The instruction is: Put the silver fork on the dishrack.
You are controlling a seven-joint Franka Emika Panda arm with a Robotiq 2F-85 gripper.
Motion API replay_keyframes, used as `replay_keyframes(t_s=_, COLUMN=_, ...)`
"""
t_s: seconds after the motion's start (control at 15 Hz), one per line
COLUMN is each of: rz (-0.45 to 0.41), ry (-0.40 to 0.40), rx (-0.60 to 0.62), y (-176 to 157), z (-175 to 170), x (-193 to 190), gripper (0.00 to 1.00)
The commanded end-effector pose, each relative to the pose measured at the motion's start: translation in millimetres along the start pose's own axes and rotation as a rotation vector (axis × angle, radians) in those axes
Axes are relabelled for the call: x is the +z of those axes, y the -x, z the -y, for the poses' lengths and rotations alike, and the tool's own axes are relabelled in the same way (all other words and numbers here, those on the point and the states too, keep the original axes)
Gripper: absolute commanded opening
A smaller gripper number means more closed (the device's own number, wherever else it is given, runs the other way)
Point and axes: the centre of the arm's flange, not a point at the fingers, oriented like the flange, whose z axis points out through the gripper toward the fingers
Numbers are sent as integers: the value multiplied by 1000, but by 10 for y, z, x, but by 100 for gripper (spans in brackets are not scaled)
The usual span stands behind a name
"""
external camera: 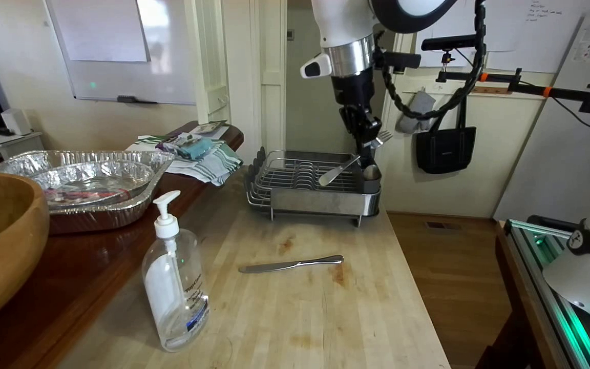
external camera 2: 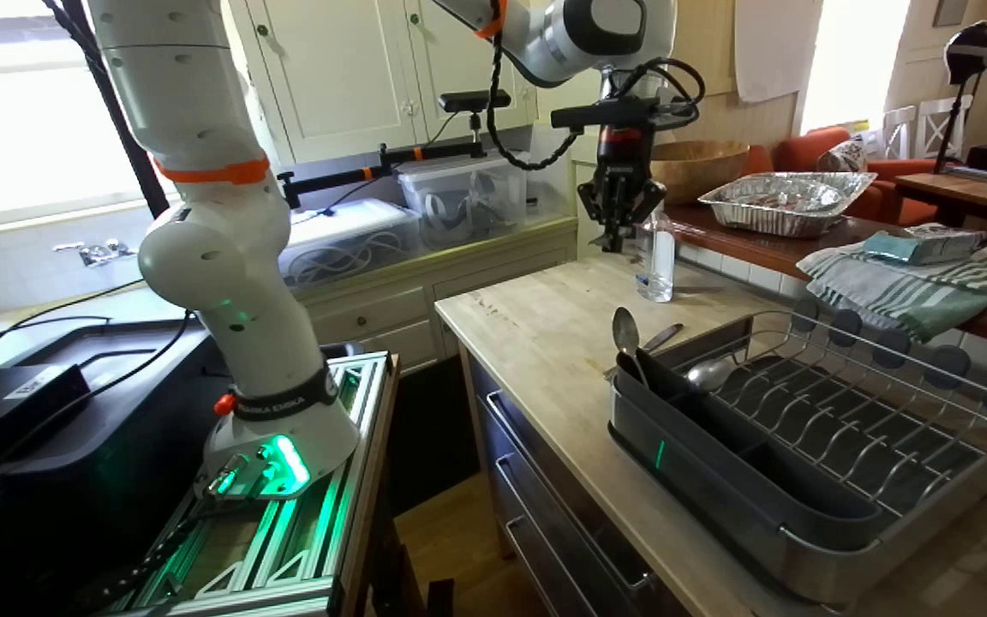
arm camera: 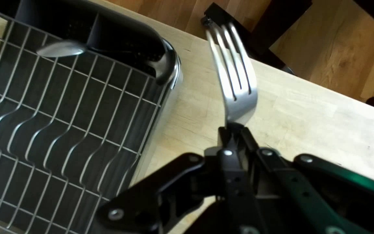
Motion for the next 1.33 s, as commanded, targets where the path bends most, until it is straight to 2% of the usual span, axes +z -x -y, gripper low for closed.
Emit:
replay_keyframes(t_s=0.0, rz=44, ry=50, rx=18, y=280, z=14, x=-165, gripper=2)
replay_keyframes(t_s=0.4, rz=88, ry=126, rx=62, y=653, z=-58, x=-339, gripper=2)
replay_keyframes(t_s=0.67, rz=77, ry=169, rx=88, y=881, z=-181, x=-365, gripper=2)
replay_keyframes(t_s=1.27, rz=84, ry=121, rx=194, y=1391, z=-492, x=-151, gripper=2)
